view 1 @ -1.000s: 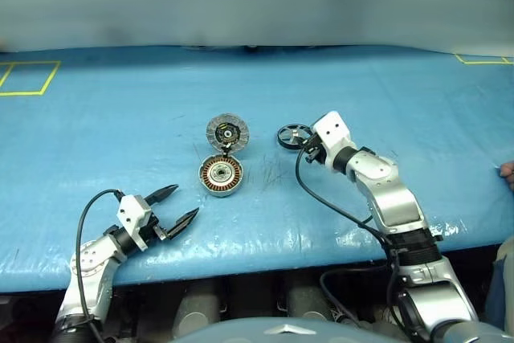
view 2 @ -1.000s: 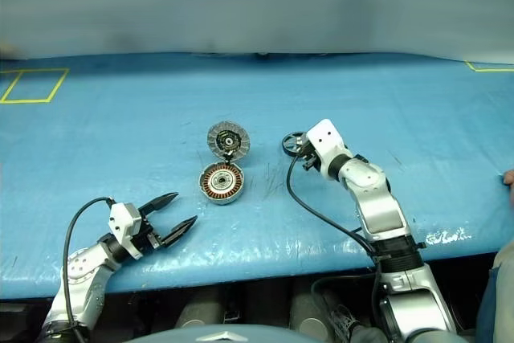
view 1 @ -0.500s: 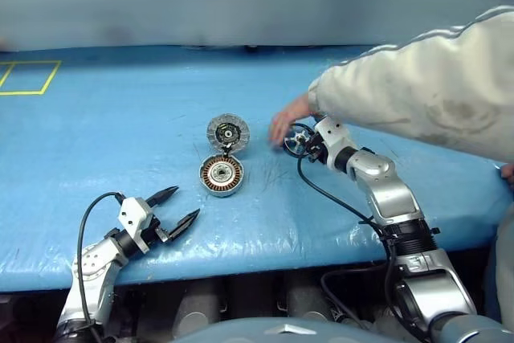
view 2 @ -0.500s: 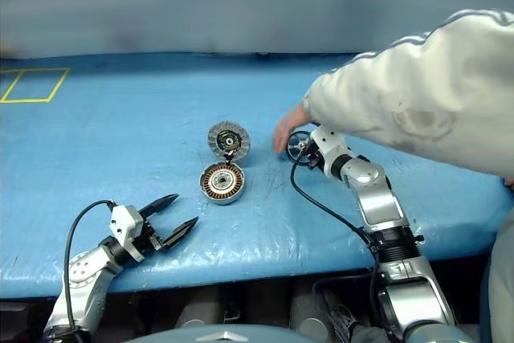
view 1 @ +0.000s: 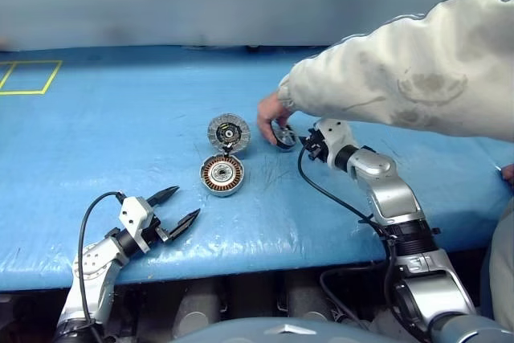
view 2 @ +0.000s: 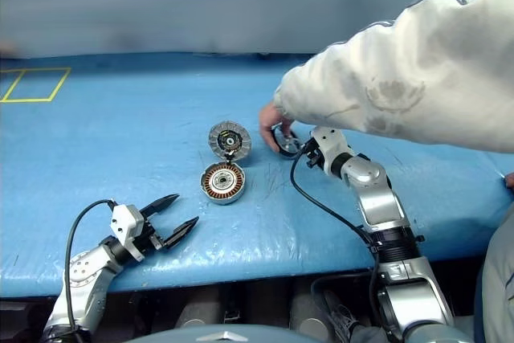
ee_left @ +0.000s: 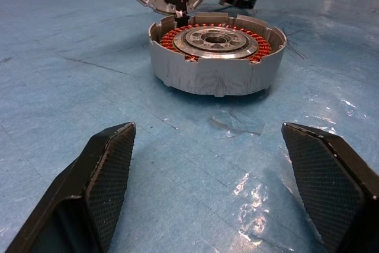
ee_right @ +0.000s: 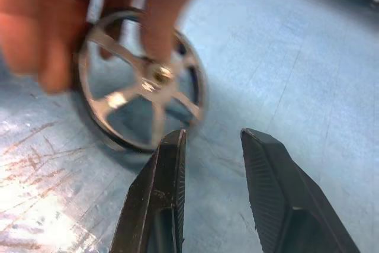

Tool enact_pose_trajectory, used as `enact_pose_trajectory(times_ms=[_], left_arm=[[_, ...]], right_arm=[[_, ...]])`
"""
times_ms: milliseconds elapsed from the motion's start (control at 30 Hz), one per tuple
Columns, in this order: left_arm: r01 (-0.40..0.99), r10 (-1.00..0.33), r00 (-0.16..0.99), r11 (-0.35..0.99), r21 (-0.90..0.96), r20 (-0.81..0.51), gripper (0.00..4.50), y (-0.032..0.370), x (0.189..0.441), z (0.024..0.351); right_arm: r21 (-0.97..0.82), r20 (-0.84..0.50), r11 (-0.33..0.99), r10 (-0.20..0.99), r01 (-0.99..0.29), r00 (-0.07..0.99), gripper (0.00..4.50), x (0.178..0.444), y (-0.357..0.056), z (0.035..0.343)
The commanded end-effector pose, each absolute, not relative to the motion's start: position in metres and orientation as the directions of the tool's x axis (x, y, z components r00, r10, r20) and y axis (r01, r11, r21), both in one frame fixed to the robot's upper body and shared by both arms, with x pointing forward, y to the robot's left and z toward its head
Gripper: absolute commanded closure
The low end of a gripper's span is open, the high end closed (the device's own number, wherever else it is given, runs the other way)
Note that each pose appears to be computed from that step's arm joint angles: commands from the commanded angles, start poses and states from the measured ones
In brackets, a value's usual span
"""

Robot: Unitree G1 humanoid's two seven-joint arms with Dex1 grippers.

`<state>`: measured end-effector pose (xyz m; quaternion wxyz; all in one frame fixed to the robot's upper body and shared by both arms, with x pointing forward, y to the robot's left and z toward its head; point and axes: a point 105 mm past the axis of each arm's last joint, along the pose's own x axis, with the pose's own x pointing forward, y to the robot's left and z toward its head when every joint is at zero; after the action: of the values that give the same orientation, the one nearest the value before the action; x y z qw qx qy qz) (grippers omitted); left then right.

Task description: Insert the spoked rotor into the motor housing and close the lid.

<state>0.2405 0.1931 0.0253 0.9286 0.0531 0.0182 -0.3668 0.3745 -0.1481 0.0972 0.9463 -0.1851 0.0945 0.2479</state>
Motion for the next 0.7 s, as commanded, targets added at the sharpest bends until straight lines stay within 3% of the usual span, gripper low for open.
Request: enact_pose_trajectory(times_ms=[33, 700], left_arm=[[0.688, -0.686, 0.725, 0.717, 0.112, -0.066, 0.28, 0.191, 0.242, 0.031], [0.693, -0.690, 0.720, 0.712, 0.111, -0.070, 0.28, 0.190, 0.242, 0.031]], right_arm=[[-0.315, -0.212, 0.822, 0.427, -0.475, 0.879, 2.97, 0.375, -0.152, 0.114], [-0.246, -0.222, 0.794, 0.512, -0.556, 0.830, 2.97, 0.358, -0.143, 0.112]])
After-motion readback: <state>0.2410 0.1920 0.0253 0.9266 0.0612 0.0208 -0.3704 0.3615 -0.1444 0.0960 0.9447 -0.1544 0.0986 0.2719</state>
